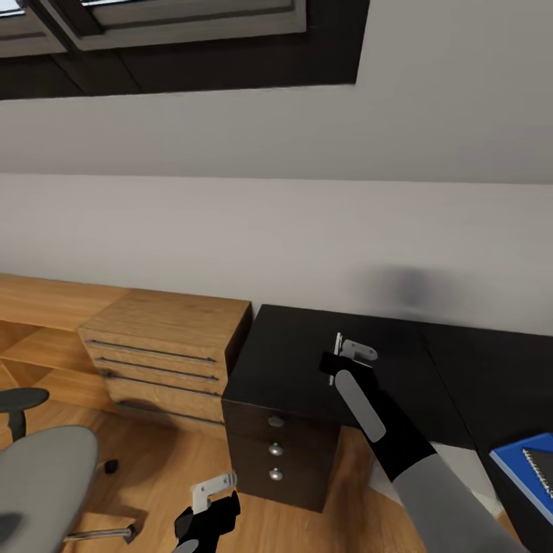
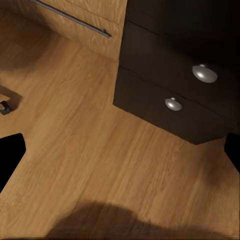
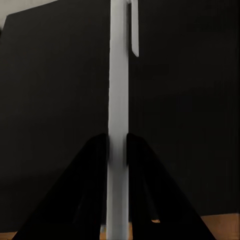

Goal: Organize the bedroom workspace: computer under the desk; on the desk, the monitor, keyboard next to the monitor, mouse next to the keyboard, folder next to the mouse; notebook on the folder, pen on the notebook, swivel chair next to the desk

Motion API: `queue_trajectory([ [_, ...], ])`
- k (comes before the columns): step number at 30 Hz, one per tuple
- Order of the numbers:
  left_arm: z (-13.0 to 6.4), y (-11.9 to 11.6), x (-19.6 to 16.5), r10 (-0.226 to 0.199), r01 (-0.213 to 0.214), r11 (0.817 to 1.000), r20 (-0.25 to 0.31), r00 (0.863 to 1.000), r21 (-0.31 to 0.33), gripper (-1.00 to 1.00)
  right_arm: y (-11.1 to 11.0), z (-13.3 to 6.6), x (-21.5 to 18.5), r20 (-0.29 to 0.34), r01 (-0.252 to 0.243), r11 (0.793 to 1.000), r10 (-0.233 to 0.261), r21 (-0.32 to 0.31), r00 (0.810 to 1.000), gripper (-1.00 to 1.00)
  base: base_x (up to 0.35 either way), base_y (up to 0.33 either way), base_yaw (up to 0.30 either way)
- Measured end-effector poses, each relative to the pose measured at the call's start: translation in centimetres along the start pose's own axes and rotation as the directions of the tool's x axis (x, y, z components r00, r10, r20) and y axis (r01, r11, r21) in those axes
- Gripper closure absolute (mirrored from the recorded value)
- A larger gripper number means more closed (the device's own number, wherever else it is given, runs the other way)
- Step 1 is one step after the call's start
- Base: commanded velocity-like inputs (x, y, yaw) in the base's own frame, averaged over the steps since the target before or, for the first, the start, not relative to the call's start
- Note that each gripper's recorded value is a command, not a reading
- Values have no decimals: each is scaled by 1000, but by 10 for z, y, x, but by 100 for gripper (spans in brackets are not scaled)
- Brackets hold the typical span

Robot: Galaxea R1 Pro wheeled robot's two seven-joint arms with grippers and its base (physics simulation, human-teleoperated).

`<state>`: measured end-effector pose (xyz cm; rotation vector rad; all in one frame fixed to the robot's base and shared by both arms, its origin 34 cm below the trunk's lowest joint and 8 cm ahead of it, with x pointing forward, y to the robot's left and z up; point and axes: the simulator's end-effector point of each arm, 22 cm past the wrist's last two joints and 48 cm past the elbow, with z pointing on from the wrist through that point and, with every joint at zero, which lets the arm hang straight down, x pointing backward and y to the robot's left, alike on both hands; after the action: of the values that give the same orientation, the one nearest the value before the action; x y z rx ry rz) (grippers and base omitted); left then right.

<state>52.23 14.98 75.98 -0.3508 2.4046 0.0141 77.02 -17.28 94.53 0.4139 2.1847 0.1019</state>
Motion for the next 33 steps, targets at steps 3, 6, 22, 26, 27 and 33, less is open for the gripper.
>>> queue_trajectory([
  [3,8,14,23,29,-30,999,-43,999,-30,-100,-2,0,-1,1,0,1000,0,2,1000,100,0,0,-257],
  [6,24,55,86,82,-99,989,-150,985,-108,-100,-5,2,-1,1,1,1000,-1,8,1000,100,0,0,-192],
  [22,1,199,245,111,-161,928,-163,980,-336,-100,-17,2,-9,13,-7,1000,7,26,1000,100,0,0,-75],
  [26,1,203,244,114,-162,926,-158,981,-340,-100,-38,4,-17,23,-18,999,17,52,1000,100,0,0,-251],
  [27,1,208,243,117,-165,924,-157,981,-345,-100,-41,4,-19,24,-18,998,17,56,1000,100,0,0,-265],
  [33,2,217,238,126,-172,920,-150,981,-353,-100,-76,7,-32,43,-2,995,-3,105,999,100,0,0,-272],
])
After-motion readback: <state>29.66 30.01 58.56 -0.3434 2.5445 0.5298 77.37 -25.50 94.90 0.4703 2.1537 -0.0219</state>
